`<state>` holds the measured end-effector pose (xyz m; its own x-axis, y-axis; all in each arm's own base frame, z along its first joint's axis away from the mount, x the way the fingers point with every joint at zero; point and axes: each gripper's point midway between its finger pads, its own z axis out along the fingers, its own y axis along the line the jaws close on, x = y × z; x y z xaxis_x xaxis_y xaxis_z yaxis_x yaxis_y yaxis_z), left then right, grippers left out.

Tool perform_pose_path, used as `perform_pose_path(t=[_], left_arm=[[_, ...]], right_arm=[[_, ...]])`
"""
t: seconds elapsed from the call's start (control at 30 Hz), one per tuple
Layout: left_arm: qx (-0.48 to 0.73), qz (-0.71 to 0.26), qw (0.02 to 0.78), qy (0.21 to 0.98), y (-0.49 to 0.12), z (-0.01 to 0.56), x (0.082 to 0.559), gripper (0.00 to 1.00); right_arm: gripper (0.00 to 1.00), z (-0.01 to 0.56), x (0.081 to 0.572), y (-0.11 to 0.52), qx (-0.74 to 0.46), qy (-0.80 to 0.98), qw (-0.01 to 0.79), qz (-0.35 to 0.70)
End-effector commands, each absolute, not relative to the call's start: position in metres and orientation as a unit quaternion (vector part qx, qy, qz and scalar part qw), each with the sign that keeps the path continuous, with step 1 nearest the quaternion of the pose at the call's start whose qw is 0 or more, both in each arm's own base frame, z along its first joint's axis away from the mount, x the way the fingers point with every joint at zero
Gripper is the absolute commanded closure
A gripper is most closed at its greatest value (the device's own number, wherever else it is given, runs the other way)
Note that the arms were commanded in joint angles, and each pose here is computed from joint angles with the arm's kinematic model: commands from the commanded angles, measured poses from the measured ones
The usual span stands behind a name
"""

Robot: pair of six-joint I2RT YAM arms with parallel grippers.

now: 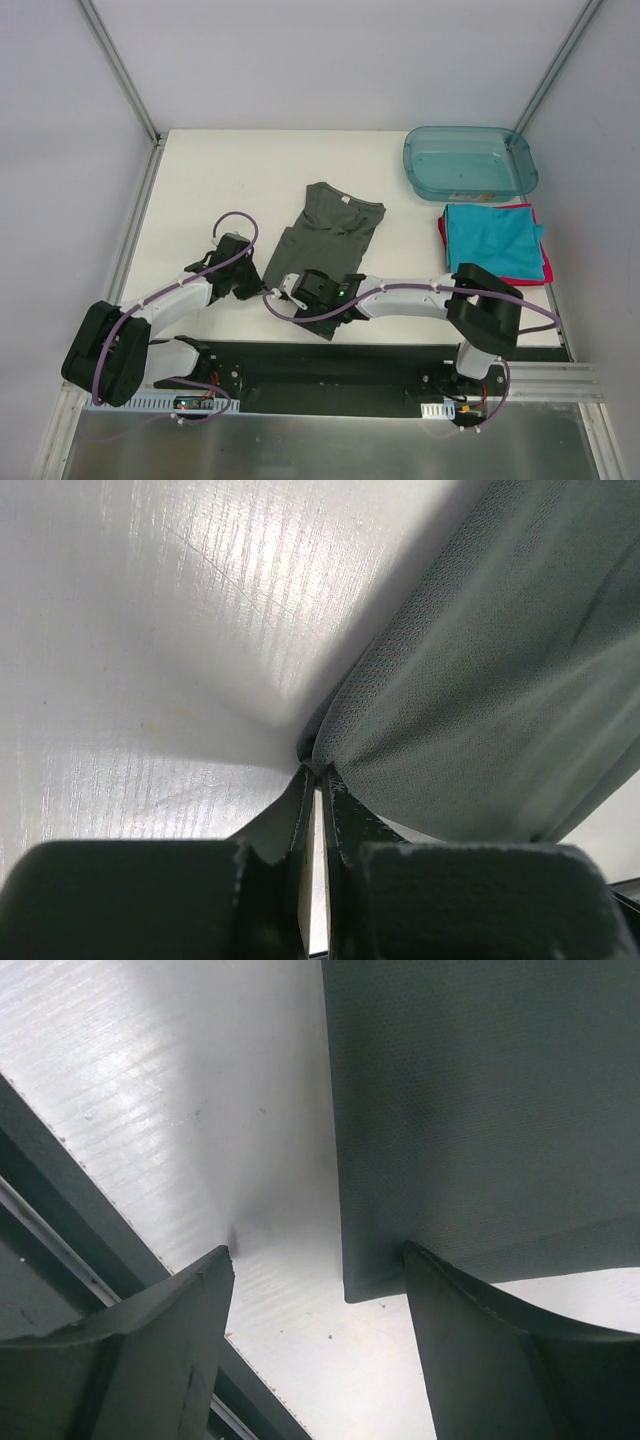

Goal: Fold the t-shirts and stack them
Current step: Grab one side of the 2/3 rectangular tshirt with both arms

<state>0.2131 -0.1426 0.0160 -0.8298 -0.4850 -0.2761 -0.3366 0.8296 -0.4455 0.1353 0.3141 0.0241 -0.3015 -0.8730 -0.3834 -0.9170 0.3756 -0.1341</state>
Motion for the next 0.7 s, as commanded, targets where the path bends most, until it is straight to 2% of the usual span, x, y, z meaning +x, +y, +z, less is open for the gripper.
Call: perform_pose_path(t=[0.0,0.27,0.37,0.53,0.67], left_arm=[[-0.212,-0.168,0.195,0.943,-0.131,0.010,0.207,1.00],[-0.206,-0.167,0.207,0.942,-0.130,0.014,0.212,1.00],[-0.199,-0.168,0.217,0.941,-0.131,0.019,0.216,1.00],[-0.190,-0.169,0.230,0.939,-0.130,0.025,0.221,1.00],[-0.186,-0.172,0.245,0.936,-0.130,0.035,0.226,1.00]], right_arm=[[0.32,0.025,0.145,0.317,-0.565,0.799,0.205,0.025],[0.41,0.024,0.155,0.299,-0.552,0.808,0.205,-0.027],[0.48,0.021,0.155,0.295,-0.552,0.808,0.202,-0.036],[0.61,0.017,0.156,0.294,-0.555,0.807,0.197,-0.043],[0.82,0.019,0.150,0.308,-0.560,0.805,0.196,-0.010]])
